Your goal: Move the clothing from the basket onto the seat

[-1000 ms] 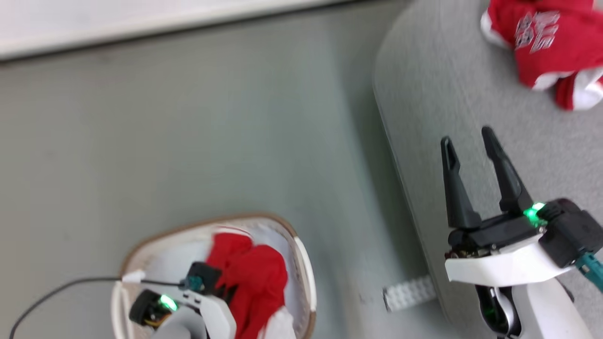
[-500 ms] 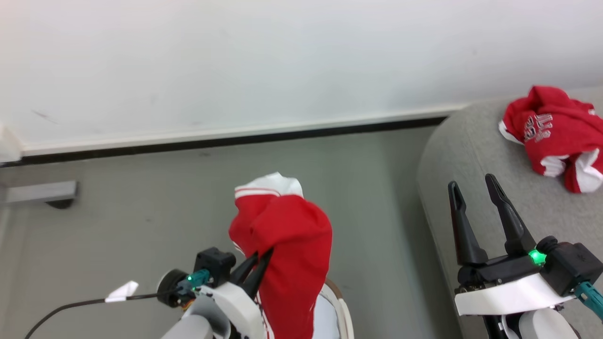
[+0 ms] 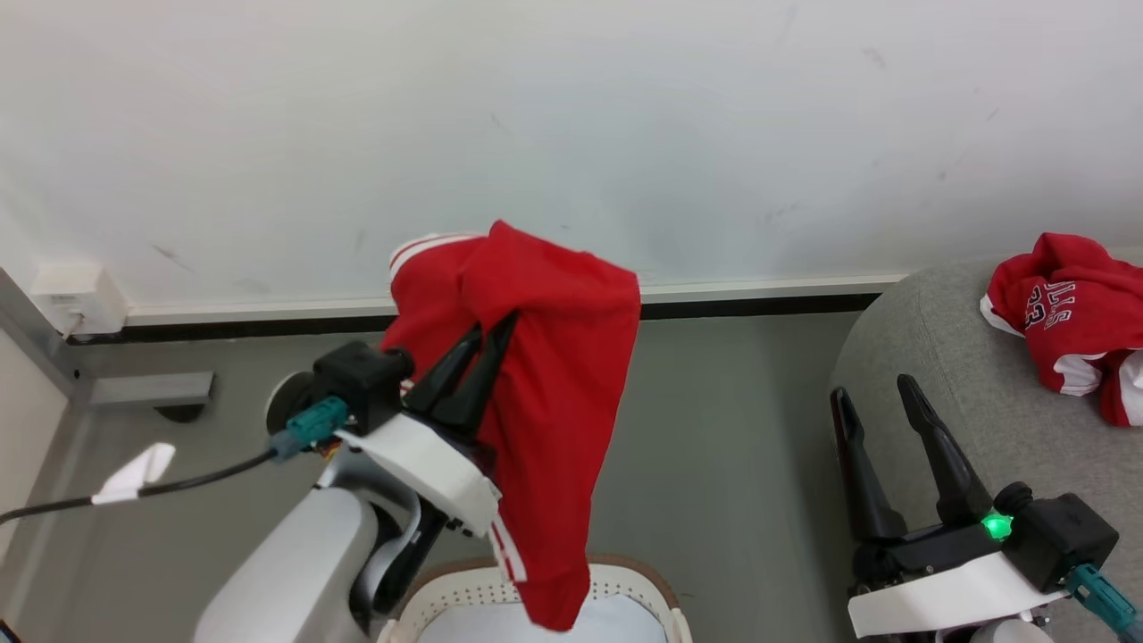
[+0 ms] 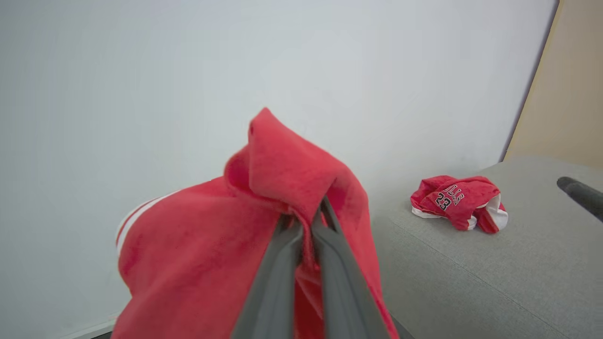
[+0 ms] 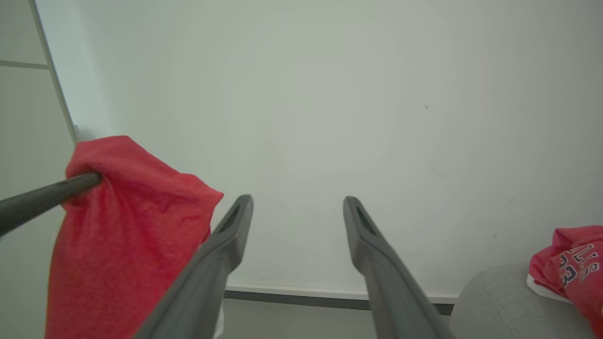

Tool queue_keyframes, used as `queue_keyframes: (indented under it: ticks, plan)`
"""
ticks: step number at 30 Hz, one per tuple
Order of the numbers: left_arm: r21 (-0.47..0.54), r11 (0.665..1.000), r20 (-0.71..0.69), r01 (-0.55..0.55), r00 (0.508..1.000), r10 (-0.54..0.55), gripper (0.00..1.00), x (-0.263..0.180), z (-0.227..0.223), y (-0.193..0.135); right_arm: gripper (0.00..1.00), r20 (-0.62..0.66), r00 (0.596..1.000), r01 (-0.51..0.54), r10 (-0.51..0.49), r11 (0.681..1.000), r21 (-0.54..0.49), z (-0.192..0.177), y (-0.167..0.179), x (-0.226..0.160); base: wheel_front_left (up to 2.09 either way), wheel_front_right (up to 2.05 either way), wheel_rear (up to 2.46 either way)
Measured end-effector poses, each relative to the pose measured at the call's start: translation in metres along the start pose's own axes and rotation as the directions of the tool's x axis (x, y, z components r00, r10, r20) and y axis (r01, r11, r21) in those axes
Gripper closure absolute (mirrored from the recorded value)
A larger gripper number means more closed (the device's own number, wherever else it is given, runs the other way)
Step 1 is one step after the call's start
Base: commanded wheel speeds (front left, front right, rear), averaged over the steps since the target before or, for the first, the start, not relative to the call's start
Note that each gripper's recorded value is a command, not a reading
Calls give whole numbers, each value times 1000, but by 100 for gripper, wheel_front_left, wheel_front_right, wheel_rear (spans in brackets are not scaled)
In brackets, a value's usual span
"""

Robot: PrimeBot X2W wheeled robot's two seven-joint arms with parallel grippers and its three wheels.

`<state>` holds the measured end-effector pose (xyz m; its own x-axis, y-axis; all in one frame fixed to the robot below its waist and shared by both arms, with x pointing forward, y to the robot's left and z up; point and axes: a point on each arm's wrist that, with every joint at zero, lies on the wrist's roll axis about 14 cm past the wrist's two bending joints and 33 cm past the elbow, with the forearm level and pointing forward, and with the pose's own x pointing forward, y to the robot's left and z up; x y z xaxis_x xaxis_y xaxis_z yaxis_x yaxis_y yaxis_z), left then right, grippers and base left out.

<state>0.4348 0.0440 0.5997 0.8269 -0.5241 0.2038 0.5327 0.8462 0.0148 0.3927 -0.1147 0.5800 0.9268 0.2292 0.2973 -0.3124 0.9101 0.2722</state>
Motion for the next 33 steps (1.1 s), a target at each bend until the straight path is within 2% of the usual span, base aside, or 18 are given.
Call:
queue_keyframes:
  ticks: [8, 20, 27, 33]
  plan:
    - [-19, 1000, 87, -19, 996, 21, 100, 3, 47, 3, 0, -18, 1000, -23, 23, 1000, 18, -6, 12, -5, 0, 0, 0]
    - [-41, 999, 88, -31, 996, 34, 100, -4, 49, 0, 0, -33, 998, -48, 49, 999, 17, -8, 20, -9, 0, 0, 0]
    - [-46, 999, 91, -15, 996, 19, 100, -7, 49, -6, 0, -96, 982, -160, 163, 986, 44, -23, 51, -6, 0, 0, 0]
    - [-61, 998, 89, 15, 996, -9, 100, -8, 47, -16, 0, -180, 941, -277, 288, 957, 84, -38, 72, 8, 0, 0, 0]
